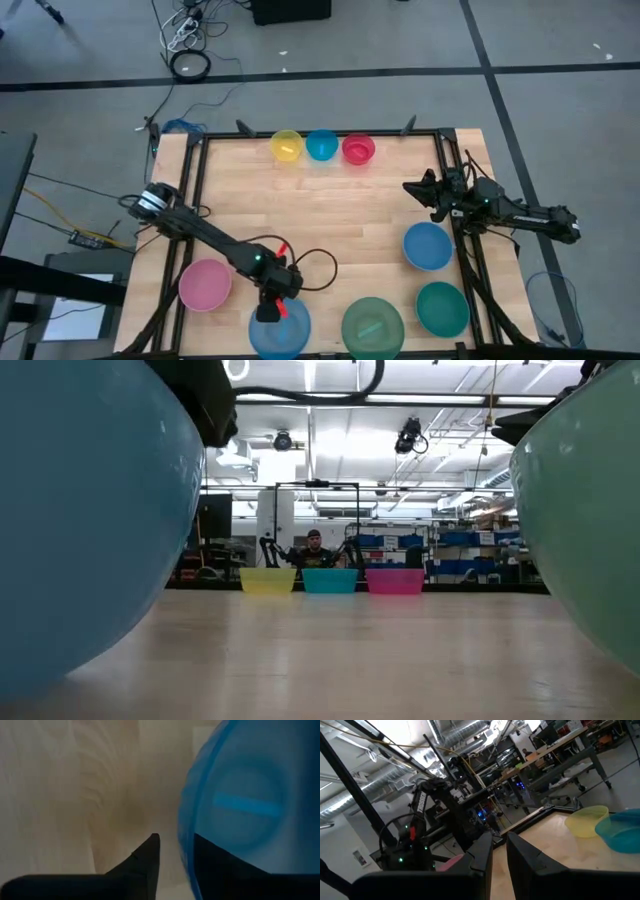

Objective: Nest bowls inside each other
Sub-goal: Move the big transparent blue bowl to the center of the table

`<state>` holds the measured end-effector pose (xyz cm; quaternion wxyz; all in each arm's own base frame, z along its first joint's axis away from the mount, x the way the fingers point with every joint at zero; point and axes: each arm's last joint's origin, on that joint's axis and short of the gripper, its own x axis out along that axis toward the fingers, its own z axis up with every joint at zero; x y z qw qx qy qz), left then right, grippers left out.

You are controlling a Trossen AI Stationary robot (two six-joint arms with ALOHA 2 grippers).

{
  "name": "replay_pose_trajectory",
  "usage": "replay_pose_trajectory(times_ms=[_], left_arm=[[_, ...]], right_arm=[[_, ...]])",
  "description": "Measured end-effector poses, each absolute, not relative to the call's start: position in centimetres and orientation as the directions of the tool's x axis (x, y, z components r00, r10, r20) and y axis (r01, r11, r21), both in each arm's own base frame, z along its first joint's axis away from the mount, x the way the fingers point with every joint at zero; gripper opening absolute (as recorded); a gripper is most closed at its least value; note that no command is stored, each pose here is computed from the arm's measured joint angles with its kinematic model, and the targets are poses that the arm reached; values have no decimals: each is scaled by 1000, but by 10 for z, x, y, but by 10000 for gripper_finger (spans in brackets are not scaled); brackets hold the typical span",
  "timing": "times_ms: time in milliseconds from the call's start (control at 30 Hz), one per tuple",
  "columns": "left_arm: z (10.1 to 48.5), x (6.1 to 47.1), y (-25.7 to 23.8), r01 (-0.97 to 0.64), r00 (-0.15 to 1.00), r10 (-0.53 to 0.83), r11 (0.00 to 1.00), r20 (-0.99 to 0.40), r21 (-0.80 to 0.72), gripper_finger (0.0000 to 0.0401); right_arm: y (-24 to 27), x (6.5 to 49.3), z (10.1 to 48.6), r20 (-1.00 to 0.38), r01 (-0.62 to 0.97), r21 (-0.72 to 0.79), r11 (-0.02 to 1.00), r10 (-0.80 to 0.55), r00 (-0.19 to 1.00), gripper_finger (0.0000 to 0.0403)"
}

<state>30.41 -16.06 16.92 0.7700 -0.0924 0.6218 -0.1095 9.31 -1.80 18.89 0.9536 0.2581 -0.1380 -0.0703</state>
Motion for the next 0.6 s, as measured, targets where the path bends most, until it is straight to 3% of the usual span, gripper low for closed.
replay_pose_trajectory(times_ms=[167, 433, 600], left_arm=[[170, 309, -151, 31, 244, -225, 974, -943, -225, 18], [174, 328, -112, 14, 336, -112, 993, -935, -114, 6], [177, 346, -62, -87, 419, 50, 996, -907, 15, 6]], right_arm=[[-18, 93, 189, 227, 65, 506, 860, -206, 952, 48], [-18, 93, 189, 230, 70, 497, 865, -209, 951, 48], [-18, 93, 189, 231, 71, 492, 868, -209, 950, 48]])
